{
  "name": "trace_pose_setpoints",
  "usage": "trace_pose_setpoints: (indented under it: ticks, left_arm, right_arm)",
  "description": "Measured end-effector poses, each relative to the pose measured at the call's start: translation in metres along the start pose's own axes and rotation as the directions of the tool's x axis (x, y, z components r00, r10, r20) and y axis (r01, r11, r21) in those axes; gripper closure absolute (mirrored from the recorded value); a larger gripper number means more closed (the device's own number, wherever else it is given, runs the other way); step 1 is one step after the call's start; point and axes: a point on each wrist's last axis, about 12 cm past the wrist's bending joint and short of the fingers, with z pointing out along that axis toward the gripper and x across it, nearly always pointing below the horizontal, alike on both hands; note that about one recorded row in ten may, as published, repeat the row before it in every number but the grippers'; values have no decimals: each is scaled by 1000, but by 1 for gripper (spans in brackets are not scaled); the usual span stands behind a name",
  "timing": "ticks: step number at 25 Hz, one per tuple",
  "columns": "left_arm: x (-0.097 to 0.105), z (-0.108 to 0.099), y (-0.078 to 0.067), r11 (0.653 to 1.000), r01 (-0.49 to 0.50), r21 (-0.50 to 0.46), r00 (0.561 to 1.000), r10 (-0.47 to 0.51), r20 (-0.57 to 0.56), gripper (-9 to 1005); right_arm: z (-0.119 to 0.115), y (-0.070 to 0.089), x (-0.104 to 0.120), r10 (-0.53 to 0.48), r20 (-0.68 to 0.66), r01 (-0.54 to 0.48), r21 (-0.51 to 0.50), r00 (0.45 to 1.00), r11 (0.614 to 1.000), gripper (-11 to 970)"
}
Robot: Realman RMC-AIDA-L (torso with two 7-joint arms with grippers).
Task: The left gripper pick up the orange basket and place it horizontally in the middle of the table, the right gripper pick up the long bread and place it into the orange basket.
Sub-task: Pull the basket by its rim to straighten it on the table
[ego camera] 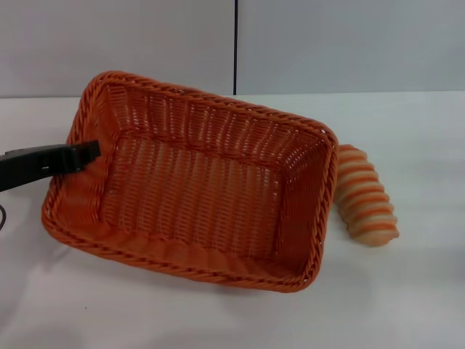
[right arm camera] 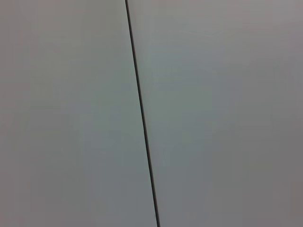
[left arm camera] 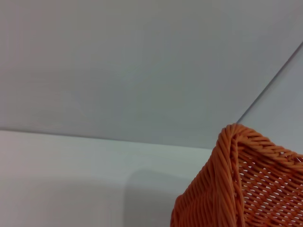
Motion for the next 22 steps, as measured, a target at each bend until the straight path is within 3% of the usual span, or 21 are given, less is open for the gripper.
trace_pose_setpoints:
  ticks: [8, 11, 17, 19, 22]
  left_arm:
    - [0, 6, 4, 998, -69, 6, 997, 69, -41, 669]
    - [-1, 5, 10, 998, -59, -7, 998, 59, -36, 611]
    - [-11, -10, 28, 998, -41, -39, 998, 43, 35, 495]
    - [-11, -10, 28, 998, -41, -39, 998, 43, 35, 456]
    - [-21, -24, 45, 998, -66, 6, 986, 64, 153, 338]
  right_arm:
    - [0, 0, 0, 1, 1, -1, 0, 1000, 1000, 499]
    - [0, 0, 0, 1, 1, -1, 0, 1000, 1000, 500]
    - [-6, -3, -2, -8, 11, 8, -9, 1000, 1000, 502]
    - [-8, -5, -5, -5, 20, 6, -29, 1000, 1000, 502]
    - [-7, -16, -12, 22, 3, -22, -106, 1000, 994, 503]
